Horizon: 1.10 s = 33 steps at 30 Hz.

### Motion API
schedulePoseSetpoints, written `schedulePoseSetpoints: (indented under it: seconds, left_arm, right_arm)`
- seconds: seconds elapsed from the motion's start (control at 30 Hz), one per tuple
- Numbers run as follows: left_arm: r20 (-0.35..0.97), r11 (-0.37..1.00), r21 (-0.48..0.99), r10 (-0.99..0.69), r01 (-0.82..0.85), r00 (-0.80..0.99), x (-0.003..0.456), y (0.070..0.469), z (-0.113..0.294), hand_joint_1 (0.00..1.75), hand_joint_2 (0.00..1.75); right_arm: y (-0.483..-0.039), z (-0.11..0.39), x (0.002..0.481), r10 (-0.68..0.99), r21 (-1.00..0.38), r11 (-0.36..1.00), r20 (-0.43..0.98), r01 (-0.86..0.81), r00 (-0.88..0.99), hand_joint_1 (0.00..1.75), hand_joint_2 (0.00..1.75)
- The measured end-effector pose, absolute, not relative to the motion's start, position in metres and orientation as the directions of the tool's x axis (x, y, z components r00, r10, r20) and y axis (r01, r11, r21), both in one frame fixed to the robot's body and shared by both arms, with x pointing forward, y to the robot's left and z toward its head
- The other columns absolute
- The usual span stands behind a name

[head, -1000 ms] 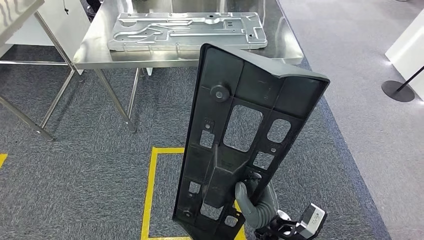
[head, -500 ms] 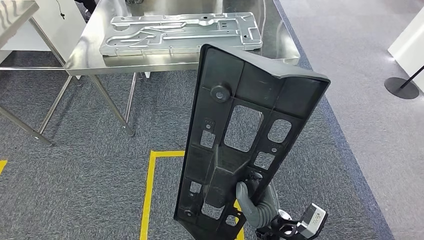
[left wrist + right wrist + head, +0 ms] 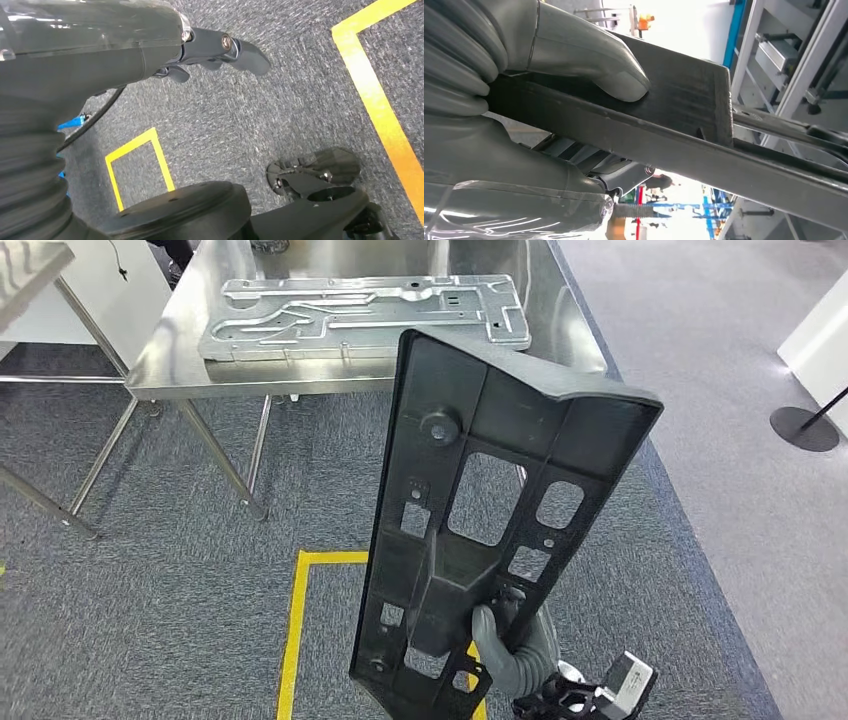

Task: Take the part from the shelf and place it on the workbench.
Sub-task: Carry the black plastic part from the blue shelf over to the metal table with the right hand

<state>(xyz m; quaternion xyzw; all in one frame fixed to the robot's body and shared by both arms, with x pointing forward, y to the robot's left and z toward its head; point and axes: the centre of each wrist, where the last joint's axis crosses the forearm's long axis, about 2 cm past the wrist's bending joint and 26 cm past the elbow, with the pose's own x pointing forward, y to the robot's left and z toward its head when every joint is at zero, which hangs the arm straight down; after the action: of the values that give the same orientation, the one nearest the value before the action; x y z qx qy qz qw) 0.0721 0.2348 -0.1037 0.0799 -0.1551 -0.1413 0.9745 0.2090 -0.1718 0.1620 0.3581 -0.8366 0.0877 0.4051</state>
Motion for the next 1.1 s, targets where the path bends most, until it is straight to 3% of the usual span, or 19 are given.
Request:
schedulePoseSetpoints:
  seconds: [1.1]
  left_arm:
    - [0.280,0.949,0.198,-0.294,0.244,0.914,0.0734,0.2339,-0.1034,0.00,1.75]
  right_arm:
    - [-0.1717,0.1640,0.2123,-0.537,0.142,0.722,0.732,-0.677,-0.419,1.55,1.75]
